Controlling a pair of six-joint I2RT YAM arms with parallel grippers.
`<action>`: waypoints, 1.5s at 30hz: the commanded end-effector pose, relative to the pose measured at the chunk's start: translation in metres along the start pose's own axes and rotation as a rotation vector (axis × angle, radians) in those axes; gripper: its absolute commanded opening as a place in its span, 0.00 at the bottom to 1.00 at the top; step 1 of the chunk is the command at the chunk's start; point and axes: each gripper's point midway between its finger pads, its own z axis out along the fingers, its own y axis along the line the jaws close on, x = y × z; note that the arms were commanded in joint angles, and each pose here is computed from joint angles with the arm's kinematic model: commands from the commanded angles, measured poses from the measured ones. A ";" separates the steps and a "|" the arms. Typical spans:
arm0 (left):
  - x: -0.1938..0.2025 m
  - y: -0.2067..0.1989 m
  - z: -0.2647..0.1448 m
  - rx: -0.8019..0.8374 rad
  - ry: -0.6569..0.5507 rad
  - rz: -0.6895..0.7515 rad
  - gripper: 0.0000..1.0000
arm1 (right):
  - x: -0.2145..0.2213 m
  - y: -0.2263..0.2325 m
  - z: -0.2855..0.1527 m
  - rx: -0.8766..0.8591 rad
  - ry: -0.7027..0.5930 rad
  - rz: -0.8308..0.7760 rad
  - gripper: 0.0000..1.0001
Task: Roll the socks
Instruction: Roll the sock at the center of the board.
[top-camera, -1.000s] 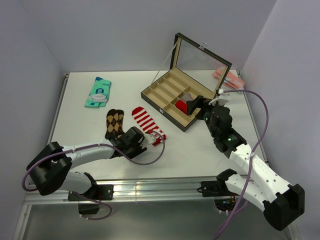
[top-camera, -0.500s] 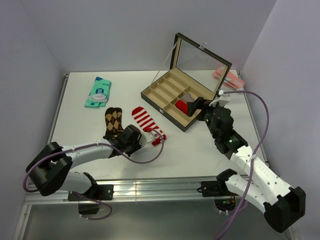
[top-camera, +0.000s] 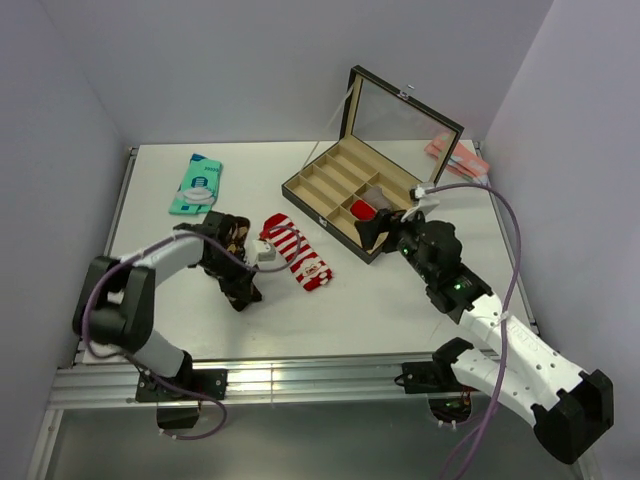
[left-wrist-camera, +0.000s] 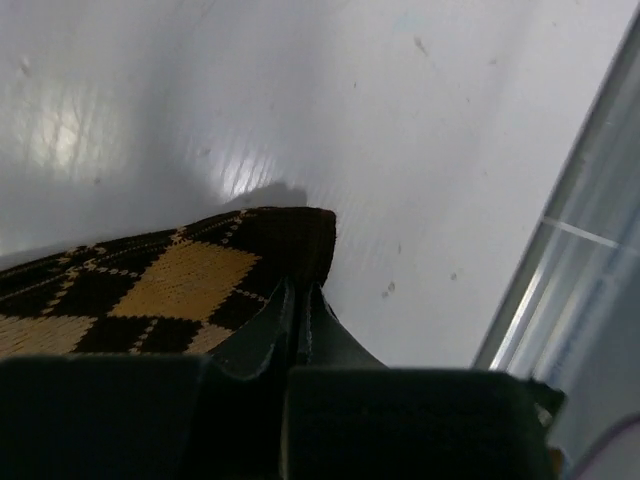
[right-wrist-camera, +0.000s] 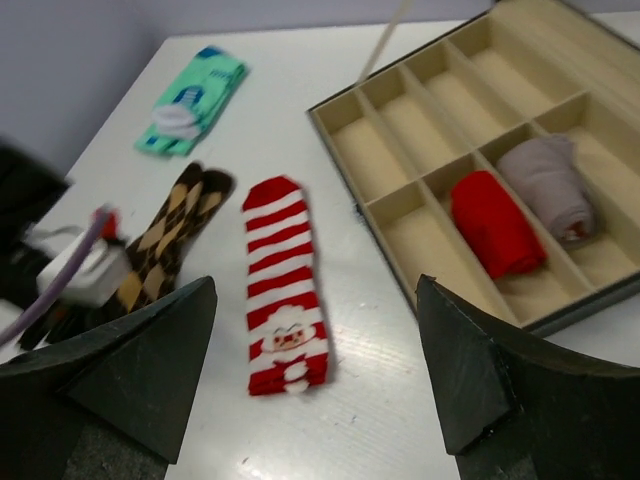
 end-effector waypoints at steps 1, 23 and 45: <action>0.004 -0.031 -0.011 0.336 -0.063 -0.058 0.00 | 0.007 0.032 0.002 -0.133 0.013 -0.080 0.87; 0.039 0.018 -0.018 0.548 -0.056 -0.366 0.00 | 0.191 0.207 0.062 -0.663 0.363 -0.414 0.85; 0.035 0.009 -0.009 0.582 -0.014 -0.363 0.00 | 0.281 0.238 0.090 -0.628 0.450 -0.715 0.78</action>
